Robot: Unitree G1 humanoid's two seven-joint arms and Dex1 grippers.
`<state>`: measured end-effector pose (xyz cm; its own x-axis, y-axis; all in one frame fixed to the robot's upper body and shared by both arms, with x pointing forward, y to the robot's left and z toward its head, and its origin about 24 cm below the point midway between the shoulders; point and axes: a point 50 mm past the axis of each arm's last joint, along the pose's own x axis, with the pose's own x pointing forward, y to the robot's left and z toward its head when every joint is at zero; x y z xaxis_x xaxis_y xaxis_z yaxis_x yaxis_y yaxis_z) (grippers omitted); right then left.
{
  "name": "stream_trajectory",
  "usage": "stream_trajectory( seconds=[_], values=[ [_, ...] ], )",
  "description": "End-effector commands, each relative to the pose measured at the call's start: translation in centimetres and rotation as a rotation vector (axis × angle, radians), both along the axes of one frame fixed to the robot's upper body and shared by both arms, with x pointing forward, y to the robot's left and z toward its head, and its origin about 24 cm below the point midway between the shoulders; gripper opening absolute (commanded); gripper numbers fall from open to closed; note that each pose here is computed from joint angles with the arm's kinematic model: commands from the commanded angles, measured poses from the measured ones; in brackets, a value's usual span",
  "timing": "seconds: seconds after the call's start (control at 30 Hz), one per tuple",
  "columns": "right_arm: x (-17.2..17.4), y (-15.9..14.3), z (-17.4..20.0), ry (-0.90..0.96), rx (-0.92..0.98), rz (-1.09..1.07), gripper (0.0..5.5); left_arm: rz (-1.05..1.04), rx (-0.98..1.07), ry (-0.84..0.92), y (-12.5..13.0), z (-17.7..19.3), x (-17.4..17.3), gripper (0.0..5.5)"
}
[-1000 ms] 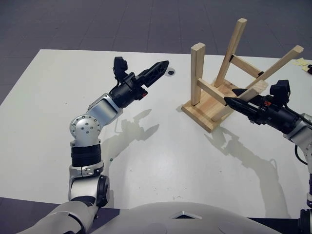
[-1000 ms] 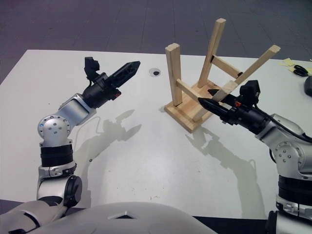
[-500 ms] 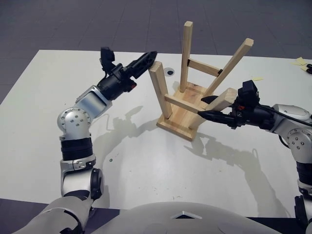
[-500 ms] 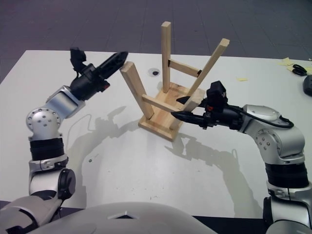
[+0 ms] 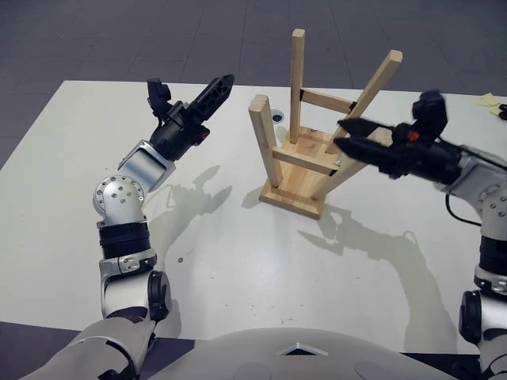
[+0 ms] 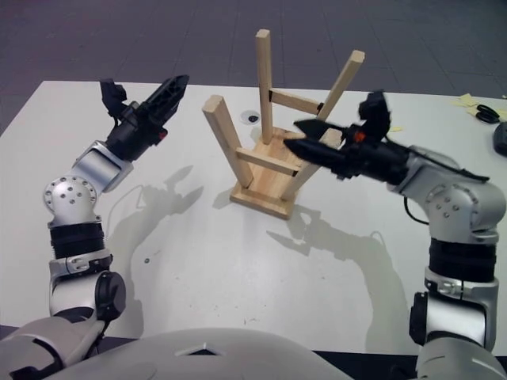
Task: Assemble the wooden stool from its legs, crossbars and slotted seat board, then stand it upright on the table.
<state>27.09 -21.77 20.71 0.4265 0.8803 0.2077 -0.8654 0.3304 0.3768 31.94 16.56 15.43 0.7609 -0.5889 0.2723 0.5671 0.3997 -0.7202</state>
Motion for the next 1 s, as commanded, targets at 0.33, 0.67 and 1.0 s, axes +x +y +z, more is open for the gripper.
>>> stream_trajectory(
  seconds=[0.33, 0.67, 1.0],
  values=[
    [-1.5, -4.4, -5.0, -0.018, -0.17, -0.936, 5.38, 0.179, 0.506, 0.027, -1.6, -2.2, -0.3, 5.4],
    [-6.2, 0.9, -10.1, 0.146, -0.24, -1.082, 5.38, 0.185, 0.687, -0.153, -4.0, -1.5, -2.9, 5.4],
    [-5.8, 2.0, -10.0, 0.101, -0.27, -1.115, 5.38, 0.274, 0.823, -0.142, -4.8, -5.4, -3.6, 5.4]
  ],
)
